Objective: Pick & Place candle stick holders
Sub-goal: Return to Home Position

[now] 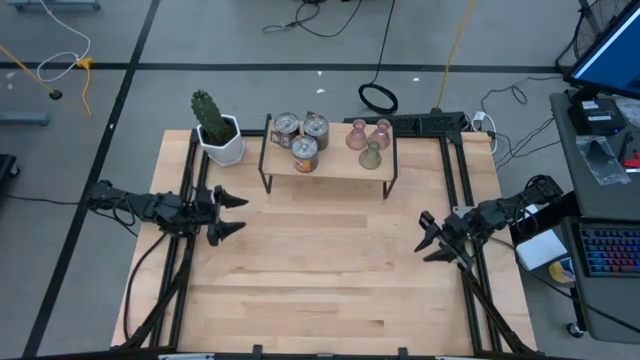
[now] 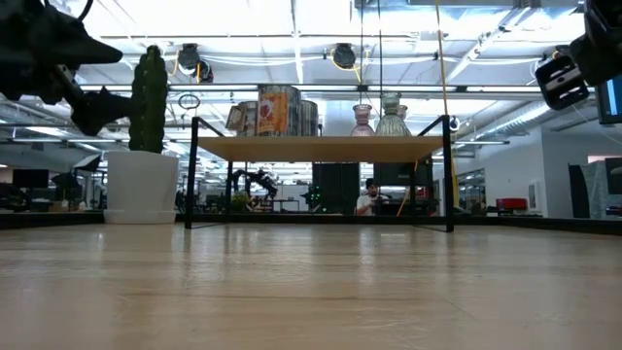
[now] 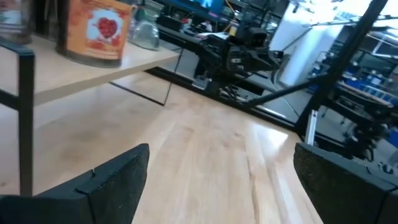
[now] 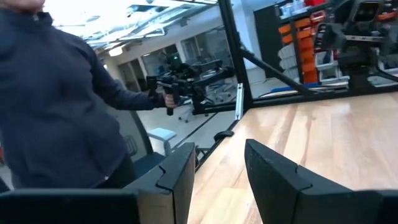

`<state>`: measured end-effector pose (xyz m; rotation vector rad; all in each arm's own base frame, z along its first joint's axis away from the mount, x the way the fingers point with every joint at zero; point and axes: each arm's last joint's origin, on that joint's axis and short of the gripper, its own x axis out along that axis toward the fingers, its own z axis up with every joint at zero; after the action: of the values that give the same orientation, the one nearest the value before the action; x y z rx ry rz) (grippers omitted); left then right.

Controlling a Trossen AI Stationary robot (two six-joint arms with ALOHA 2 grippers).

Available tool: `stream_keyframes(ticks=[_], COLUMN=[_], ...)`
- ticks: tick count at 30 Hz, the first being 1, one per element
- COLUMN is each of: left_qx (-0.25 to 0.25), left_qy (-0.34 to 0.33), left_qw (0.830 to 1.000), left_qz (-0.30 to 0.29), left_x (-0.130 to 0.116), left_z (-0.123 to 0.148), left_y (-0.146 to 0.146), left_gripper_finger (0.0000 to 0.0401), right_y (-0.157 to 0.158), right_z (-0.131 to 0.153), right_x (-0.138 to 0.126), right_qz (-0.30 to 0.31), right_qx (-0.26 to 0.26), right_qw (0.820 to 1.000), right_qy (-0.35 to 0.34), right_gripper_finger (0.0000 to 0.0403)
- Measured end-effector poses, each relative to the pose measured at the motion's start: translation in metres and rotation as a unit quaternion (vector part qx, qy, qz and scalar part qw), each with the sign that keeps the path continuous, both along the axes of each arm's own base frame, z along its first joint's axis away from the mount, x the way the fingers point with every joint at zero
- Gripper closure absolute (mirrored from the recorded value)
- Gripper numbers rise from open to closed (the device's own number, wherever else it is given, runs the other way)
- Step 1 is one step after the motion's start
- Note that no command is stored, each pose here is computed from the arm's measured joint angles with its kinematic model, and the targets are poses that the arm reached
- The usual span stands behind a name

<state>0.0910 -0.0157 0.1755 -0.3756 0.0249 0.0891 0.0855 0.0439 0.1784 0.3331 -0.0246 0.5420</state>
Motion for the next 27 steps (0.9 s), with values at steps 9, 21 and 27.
stream_keyframes(ticks=[9,21,27], left_qx=[0.044,0.033,0.022], left_qy=[0.004,0.003,0.002], left_qw=[0.999,0.999,1.0], left_qz=[-0.01,-0.009,-0.009], left_x=[0.0001,0.0001,0.0001], left_z=[-0.0002,-0.0002,-0.0002], left_y=[-0.0004,-0.0004,-0.0004], left_gripper_finger=[0.0006,0.0006,0.0006], right_y=[0.0001,0.0001,0.0001], right_z=[-0.0002,-0.0002,-0.0003], right_x=[0.0,0.0,0.0], right_qz=[-0.001,-0.002,-0.001], right_qx=[-0.018,-0.024,-0.02], right_qw=[1.0,1.0,1.0], right_qy=[-0.01,-0.013,-0.011], right_gripper_finger=[0.0271,0.0271,0.0271])
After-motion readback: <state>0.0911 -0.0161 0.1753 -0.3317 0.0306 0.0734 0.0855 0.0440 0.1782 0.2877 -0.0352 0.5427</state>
